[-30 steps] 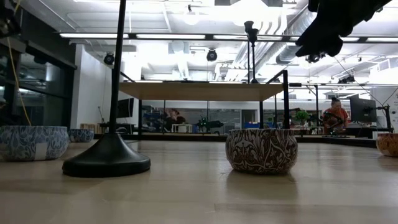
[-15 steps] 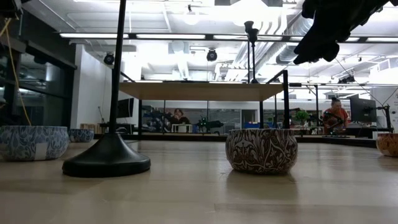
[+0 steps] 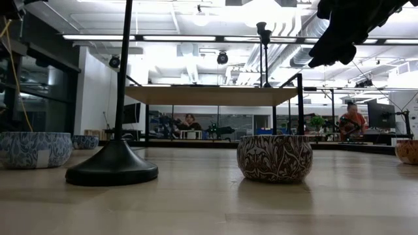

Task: Pick & Place candle stick holders
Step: Put the black candle holder on the shelf

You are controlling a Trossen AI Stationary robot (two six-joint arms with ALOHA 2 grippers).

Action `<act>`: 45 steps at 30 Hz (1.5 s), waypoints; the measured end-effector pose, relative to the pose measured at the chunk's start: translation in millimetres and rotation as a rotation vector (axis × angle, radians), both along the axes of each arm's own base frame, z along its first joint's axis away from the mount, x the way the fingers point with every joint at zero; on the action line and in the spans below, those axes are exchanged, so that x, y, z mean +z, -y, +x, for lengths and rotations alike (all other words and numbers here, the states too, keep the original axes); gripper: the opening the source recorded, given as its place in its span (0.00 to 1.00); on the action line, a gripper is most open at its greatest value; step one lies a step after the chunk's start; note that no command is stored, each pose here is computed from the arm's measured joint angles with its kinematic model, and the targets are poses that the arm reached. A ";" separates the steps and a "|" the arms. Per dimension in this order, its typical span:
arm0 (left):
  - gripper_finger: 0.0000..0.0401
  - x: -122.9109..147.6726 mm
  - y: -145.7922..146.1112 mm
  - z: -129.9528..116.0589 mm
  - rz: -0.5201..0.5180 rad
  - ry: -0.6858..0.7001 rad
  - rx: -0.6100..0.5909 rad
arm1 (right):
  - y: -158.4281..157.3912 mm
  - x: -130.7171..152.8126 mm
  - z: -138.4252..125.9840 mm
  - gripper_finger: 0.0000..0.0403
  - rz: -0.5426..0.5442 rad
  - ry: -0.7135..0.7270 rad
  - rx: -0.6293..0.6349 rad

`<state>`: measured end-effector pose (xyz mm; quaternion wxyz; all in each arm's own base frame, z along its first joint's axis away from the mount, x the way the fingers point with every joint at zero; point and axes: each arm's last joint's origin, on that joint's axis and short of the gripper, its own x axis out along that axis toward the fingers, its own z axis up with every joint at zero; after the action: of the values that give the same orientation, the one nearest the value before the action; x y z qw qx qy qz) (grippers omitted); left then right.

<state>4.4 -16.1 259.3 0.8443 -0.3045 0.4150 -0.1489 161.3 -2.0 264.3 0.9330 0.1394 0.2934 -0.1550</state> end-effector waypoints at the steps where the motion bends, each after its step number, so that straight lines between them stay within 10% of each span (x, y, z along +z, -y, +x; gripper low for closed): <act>1: 0.44 1.0 -0.2 1.6 -0.016 -0.002 0.017 | 0.0 0.0 0.0 0.50 0.000 0.000 0.000; 20: 0.42 46.6 -1.5 11.2 -0.264 -0.176 0.274 | 0.0 -0.1 -0.1 0.50 -0.007 -0.003 0.005; 45: 0.42 86.5 -5.6 119.7 -0.010 -0.717 0.390 | -1.6 -0.7 -0.3 0.50 -0.008 -0.018 0.079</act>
<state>124.1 -10.5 345.8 0.6570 -0.4143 0.6168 0.1276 161.1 -0.4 263.6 0.9362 0.1226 0.3065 -0.1205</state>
